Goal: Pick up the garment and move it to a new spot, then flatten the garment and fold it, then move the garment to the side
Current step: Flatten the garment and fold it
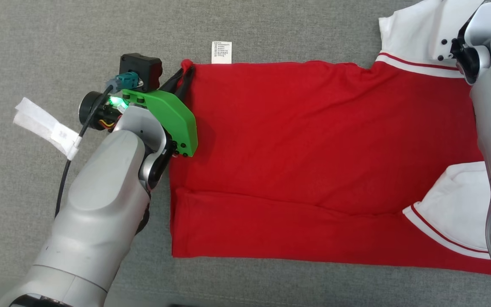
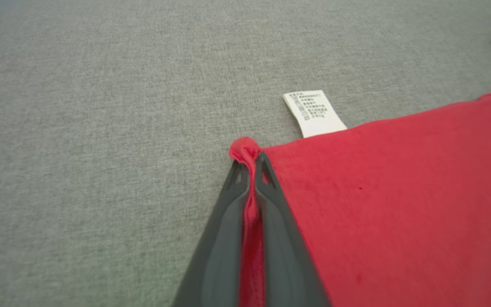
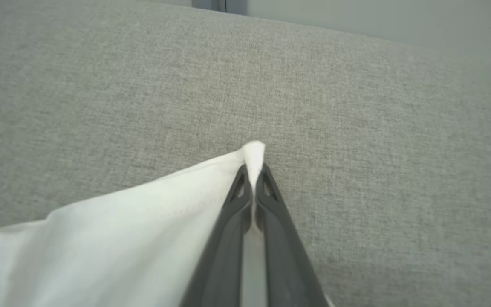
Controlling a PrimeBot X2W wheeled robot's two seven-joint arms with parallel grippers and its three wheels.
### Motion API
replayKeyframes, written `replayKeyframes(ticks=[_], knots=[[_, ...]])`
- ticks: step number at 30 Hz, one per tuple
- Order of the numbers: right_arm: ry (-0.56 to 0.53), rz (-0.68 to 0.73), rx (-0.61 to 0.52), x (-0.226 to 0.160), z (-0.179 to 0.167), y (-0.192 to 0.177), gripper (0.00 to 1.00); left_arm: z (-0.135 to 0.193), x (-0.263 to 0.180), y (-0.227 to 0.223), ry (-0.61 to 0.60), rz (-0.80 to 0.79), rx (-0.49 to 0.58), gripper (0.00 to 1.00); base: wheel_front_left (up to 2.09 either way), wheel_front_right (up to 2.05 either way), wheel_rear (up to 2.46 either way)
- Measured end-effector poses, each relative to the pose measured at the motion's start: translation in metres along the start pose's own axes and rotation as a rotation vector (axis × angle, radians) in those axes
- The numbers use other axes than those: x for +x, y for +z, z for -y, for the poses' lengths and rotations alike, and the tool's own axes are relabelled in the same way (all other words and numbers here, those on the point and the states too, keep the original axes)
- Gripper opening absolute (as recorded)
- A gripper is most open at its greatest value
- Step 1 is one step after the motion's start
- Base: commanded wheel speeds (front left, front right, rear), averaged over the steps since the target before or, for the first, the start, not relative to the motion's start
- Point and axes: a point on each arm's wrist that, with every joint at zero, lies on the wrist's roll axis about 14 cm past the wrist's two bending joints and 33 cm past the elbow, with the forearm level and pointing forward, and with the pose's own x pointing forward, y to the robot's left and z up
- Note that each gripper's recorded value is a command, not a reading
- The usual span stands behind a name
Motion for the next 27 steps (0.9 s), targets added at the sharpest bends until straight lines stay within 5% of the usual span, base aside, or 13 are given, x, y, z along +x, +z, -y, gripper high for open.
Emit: replayKeyframes(ticks=[15, 27], knots=[[-0.025, 0.282, -0.003, -0.052, 0.020, 0.031, 0.00, -0.007, -0.017, 0.018, 0.016, 0.068, -0.019, 0.00, 0.00, 0.00, 0.00], [-0.014, 0.466, 0.055, -0.137, 0.031, -0.010, 0.00, 0.011, -0.056, 0.034, -0.040, 0.188, -0.039, 0.00, 0.00, 0.00, 0.00]])
